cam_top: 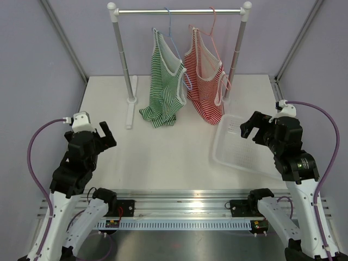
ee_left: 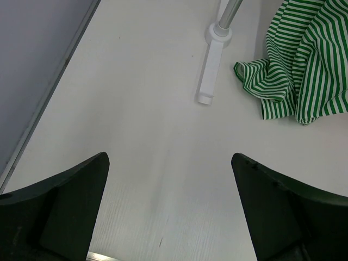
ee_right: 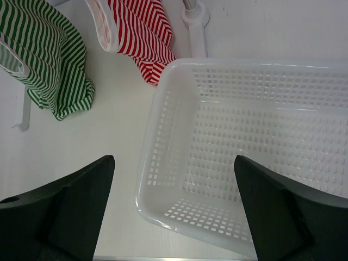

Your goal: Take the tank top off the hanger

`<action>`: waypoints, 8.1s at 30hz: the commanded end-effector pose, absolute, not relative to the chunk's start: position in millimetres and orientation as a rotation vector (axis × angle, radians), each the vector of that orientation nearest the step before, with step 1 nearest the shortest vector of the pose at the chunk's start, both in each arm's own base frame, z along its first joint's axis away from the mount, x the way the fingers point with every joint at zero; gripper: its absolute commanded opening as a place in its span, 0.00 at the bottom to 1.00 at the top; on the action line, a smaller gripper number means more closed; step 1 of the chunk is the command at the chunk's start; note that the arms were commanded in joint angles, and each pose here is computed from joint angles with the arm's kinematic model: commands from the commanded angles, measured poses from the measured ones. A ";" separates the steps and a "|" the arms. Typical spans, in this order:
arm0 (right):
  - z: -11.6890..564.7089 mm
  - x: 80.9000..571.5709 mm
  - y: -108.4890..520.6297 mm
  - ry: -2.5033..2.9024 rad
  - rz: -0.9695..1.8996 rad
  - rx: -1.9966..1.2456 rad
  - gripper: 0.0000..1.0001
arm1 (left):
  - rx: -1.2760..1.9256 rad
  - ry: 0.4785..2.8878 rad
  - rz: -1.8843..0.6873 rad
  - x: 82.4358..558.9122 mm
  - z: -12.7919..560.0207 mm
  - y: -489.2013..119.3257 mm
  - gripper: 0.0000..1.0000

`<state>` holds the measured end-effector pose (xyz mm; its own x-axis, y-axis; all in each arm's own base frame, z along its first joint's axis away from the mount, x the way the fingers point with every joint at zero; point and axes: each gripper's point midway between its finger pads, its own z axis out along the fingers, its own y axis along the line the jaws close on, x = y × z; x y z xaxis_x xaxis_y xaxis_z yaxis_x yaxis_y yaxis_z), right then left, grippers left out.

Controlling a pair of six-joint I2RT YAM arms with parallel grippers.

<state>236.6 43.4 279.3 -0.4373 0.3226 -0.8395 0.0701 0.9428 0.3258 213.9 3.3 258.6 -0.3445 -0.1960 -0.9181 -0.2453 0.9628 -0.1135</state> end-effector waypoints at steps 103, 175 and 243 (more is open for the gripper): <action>338.7 201.6 139.4 1.905 0.922 -0.101 1.00 | 0.197 1.768 -0.435 365.7 463.4 -216.0 0.00; 348.1 228.7 352.1 1.857 1.460 -0.677 0.00 | 0.273 1.090 -1.045 207.7 494.8 -206.2 0.00; 229.3 197.0 272.9 2.187 0.837 -0.490 0.99 | 0.120 1.525 -0.370 503.6 508.0 -198.3 0.00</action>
<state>199.9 258.3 228.9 -0.6514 -0.1080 -0.7510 -0.5390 0.7625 0.3579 501.3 -201.1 442.2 -0.2057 -0.1159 -0.9717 0.2575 0.9515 -0.1681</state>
